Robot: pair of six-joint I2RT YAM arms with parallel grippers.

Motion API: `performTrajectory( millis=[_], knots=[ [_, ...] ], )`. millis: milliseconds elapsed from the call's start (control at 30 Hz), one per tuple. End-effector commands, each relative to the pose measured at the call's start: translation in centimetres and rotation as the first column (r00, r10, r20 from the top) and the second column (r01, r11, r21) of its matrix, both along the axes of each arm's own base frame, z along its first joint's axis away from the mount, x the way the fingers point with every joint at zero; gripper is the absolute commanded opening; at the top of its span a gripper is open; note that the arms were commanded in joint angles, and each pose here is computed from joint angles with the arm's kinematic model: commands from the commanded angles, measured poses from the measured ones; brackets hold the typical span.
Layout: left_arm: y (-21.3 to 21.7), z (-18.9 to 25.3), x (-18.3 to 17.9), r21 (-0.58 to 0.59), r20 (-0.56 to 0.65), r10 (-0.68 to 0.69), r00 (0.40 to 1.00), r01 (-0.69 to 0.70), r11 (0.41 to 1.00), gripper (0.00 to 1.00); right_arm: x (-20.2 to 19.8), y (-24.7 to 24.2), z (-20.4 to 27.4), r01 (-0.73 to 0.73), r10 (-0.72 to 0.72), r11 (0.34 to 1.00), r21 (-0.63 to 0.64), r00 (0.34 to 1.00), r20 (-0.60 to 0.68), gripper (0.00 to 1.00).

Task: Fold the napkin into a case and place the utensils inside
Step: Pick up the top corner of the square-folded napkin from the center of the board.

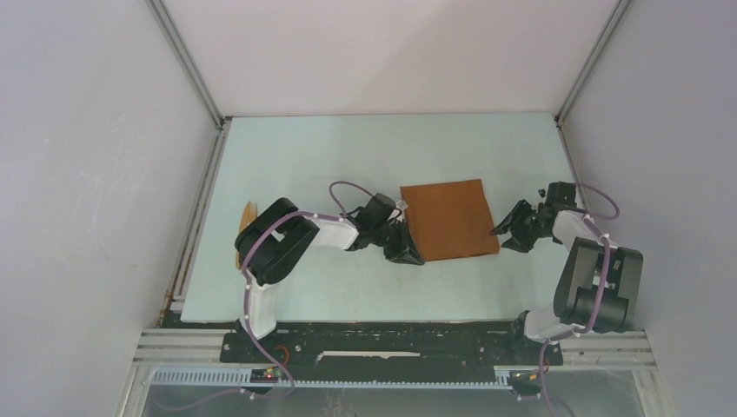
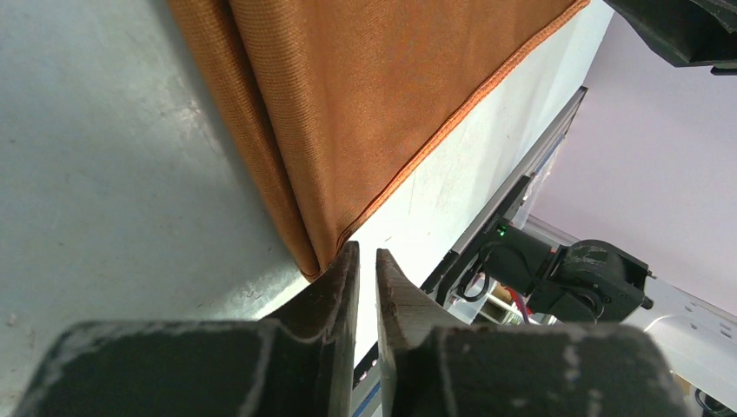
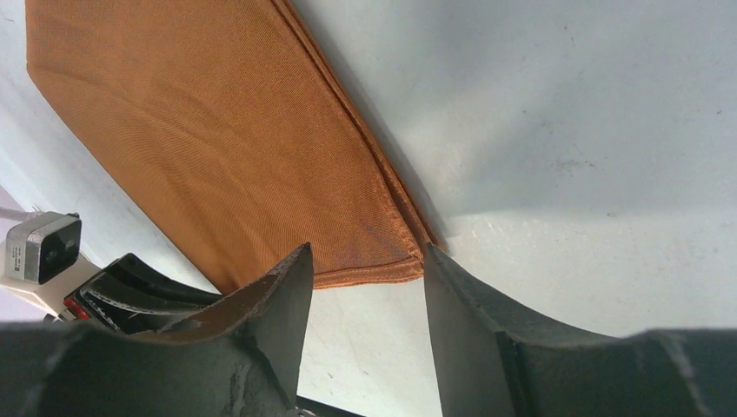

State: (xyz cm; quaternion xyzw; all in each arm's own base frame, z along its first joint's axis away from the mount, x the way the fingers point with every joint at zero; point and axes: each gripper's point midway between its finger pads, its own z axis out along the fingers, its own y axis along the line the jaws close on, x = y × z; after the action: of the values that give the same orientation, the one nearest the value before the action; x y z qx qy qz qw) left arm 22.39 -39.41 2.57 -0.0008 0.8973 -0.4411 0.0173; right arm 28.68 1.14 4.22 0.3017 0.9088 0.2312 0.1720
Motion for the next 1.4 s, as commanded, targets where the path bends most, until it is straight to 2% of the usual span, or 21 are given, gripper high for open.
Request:
performTrajectory(
  millis=[0,267,633,867,1033,1200,1233,1300,1367],
  knots=[
    [0.0,0.6,0.6,-0.024,0.044,0.005,0.999,-0.004,1.000,0.17,0.1,-0.3,-0.3,-0.017,0.018,0.999,-0.030,1.000,0.007,0.59],
    [0.2,0.6,0.6,-0.024,0.047,0.010,0.999,-0.008,1.000,0.16,0.1,0.2,-0.6,-0.031,0.031,0.999,-0.008,1.000,-0.001,0.58],
    [0.2,0.6,0.7,-0.026,0.048,0.016,0.999,-0.014,1.000,0.16,0.4,1.0,0.3,-0.058,0.057,0.998,0.020,0.998,0.037,0.50],
    [0.1,0.7,0.6,-0.032,0.045,0.017,0.999,-0.015,0.999,0.15,-0.1,1.0,-0.9,-0.059,0.059,0.998,0.008,0.998,-0.008,0.52],
    [0.1,0.8,0.6,-0.035,0.046,0.017,0.999,-0.016,0.999,0.15,-0.1,1.0,-0.8,-0.061,0.061,0.998,0.000,0.998,-0.006,0.41],
    [0.1,0.8,0.6,-0.037,0.046,0.016,0.999,-0.015,0.999,0.15,-0.2,0.8,-0.4,-0.053,0.054,0.998,-0.024,0.999,0.004,0.35],
    [0.1,0.8,0.7,-0.037,0.047,0.017,0.999,-0.015,0.999,0.15,-0.2,0.7,-0.4,-0.052,0.052,0.998,-0.028,0.999,0.002,0.35],
    [0.1,0.8,0.7,-0.037,0.047,0.017,0.999,-0.015,0.999,0.15,-0.4,0.5,-0.4,-0.046,0.046,0.998,-0.045,0.999,-0.006,0.44],
    [0.1,0.9,0.6,-0.039,0.049,0.015,0.999,-0.014,0.999,0.15,-0.6,0.4,-0.6,-0.044,0.043,0.997,-0.056,0.999,-0.017,0.47]
  ],
)
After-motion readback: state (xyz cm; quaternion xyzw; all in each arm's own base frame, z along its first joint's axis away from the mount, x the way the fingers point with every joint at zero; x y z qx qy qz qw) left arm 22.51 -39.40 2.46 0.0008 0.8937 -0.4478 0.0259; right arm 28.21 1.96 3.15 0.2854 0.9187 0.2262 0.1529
